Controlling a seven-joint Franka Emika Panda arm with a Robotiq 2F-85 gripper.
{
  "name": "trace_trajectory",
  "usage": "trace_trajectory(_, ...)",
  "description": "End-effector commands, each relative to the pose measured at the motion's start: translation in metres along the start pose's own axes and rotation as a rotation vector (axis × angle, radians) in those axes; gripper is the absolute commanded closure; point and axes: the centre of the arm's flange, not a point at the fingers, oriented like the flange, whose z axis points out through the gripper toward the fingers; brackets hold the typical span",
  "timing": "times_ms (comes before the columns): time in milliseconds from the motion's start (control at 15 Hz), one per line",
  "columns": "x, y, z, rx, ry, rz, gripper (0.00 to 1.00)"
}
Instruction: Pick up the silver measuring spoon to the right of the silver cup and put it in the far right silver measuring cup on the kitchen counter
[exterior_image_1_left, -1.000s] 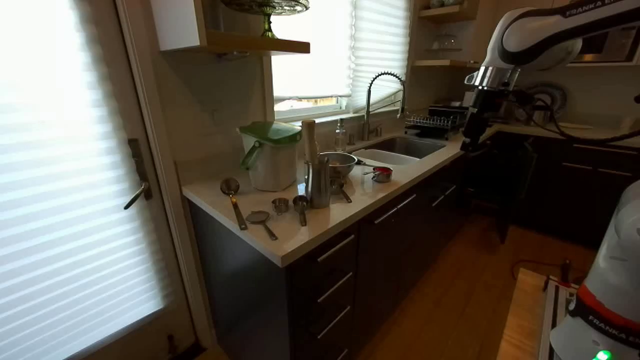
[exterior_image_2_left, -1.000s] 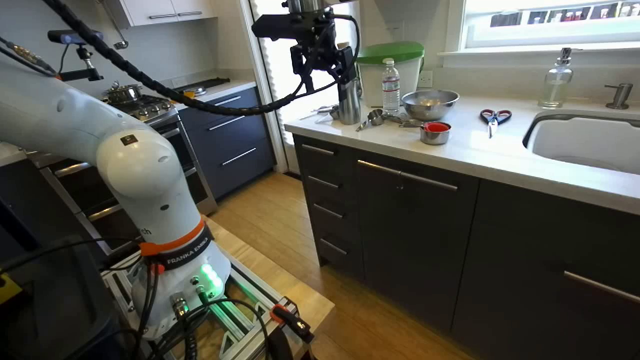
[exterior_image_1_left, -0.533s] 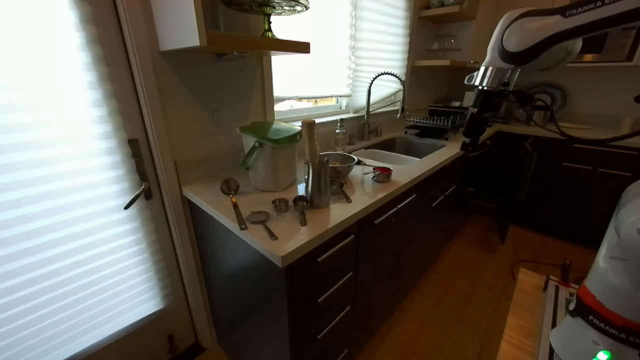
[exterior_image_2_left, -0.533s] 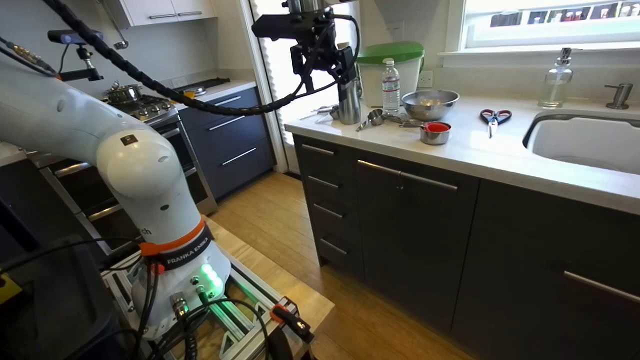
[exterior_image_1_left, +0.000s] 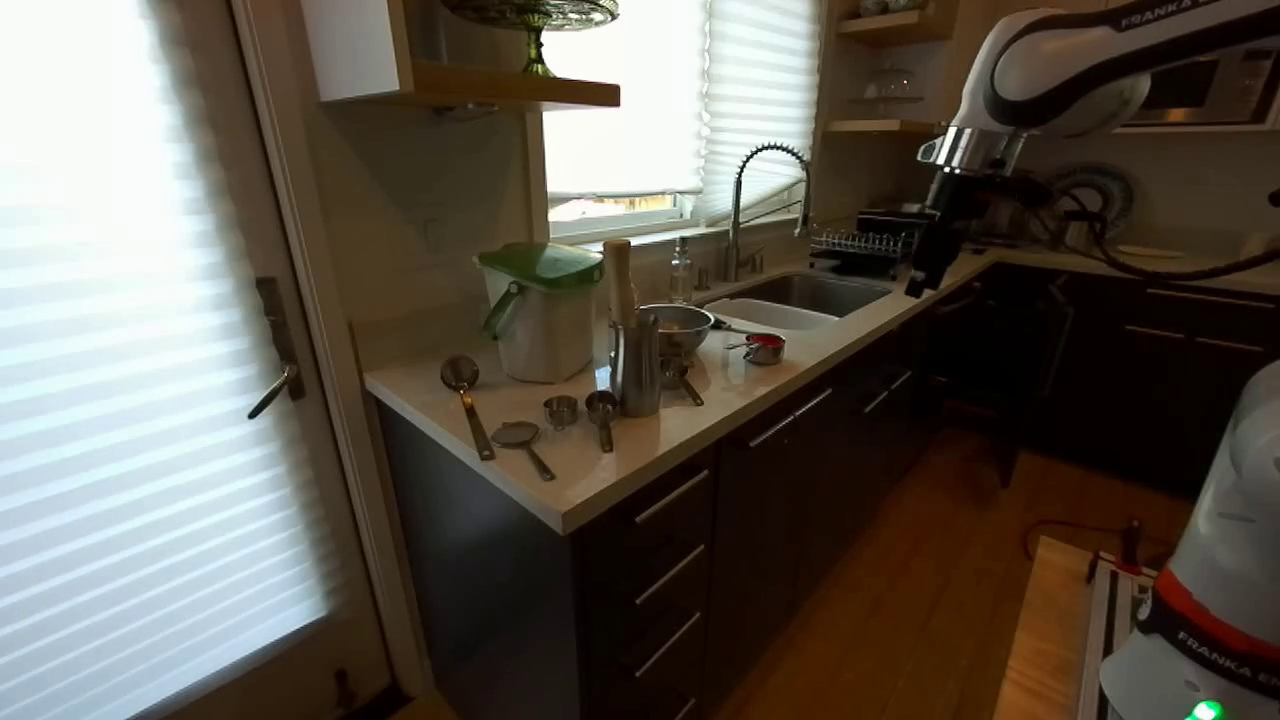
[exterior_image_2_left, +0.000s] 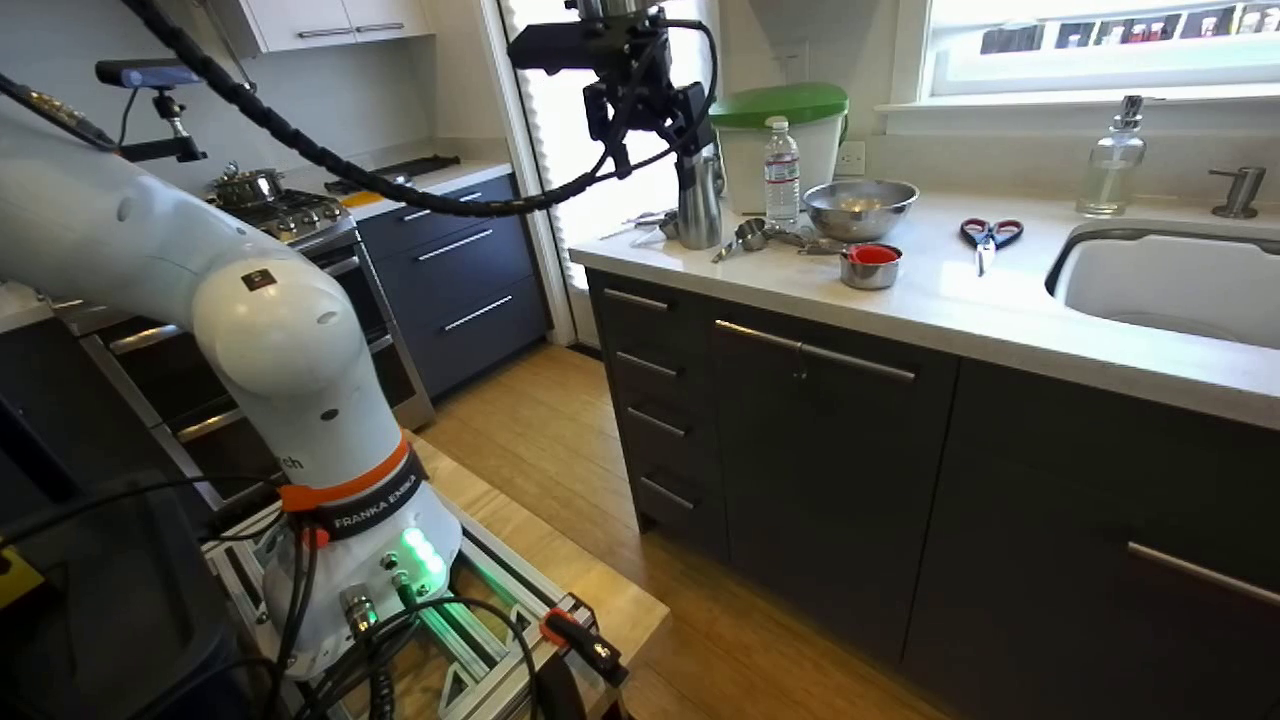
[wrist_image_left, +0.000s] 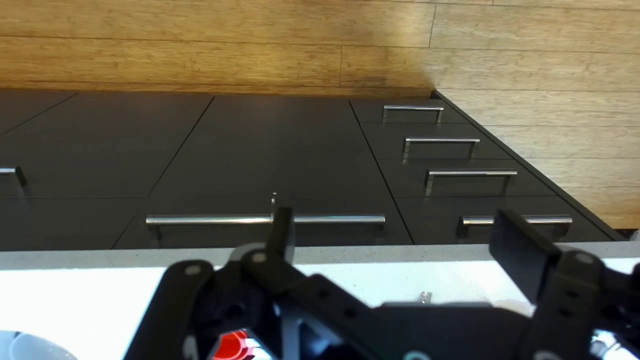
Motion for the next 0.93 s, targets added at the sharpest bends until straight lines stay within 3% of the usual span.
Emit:
trace_trajectory(0, 0.043, -0.024, 0.004, 0.001, -0.008, 0.009, 0.0)
trace_trajectory(400, 0.096, -0.079, 0.02, -0.113, -0.052, 0.125, 0.0)
trace_trajectory(867, 0.14, -0.123, 0.047, -0.132, -0.035, 0.295, 0.0)
